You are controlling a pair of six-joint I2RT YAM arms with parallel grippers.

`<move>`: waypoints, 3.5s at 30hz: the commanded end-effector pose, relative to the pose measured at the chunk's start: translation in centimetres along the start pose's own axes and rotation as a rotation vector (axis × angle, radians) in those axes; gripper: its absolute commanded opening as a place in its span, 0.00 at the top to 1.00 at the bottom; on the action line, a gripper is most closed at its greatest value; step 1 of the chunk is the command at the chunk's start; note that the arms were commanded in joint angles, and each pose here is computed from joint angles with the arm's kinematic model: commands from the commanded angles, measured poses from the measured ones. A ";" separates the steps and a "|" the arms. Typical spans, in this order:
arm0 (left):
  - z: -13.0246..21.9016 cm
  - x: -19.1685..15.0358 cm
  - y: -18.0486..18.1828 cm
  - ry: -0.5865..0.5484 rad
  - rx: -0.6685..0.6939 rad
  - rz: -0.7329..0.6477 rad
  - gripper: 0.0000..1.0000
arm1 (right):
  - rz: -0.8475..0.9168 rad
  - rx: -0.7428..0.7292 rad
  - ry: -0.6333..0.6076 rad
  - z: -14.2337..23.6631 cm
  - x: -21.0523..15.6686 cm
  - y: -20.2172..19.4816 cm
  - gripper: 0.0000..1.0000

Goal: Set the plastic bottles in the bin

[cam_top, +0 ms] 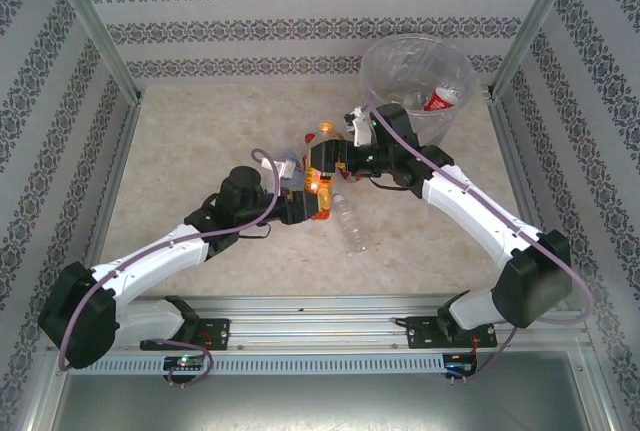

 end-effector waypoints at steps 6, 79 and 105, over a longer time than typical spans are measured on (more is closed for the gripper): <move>-0.7 1.5 -2.3 -0.048 -0.069 -0.057 0.42 | 0.028 0.008 -0.034 -0.1 0.8 0.7 0.32; -3.3 1.1 18.1 0.138 0.657 0.131 0.37 | 0.156 -0.253 -0.355 13.4 7.5 -0.7 0.05; 1.7 2.9 6.5 -0.097 0.212 -0.087 0.34 | -0.056 0.058 0.000 -2.1 3.0 0.1 0.03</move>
Point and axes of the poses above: each hand's point on the last joint's axis, 136 mm out from that joint toward the fingers, its own z axis back along the fingers, its own y axis along the line the jaws close on, x = y × z, the point moved 3 cm from there along z, back along the fingers, and after that the axes turned 1 degree about z, right-handed, at the moved point
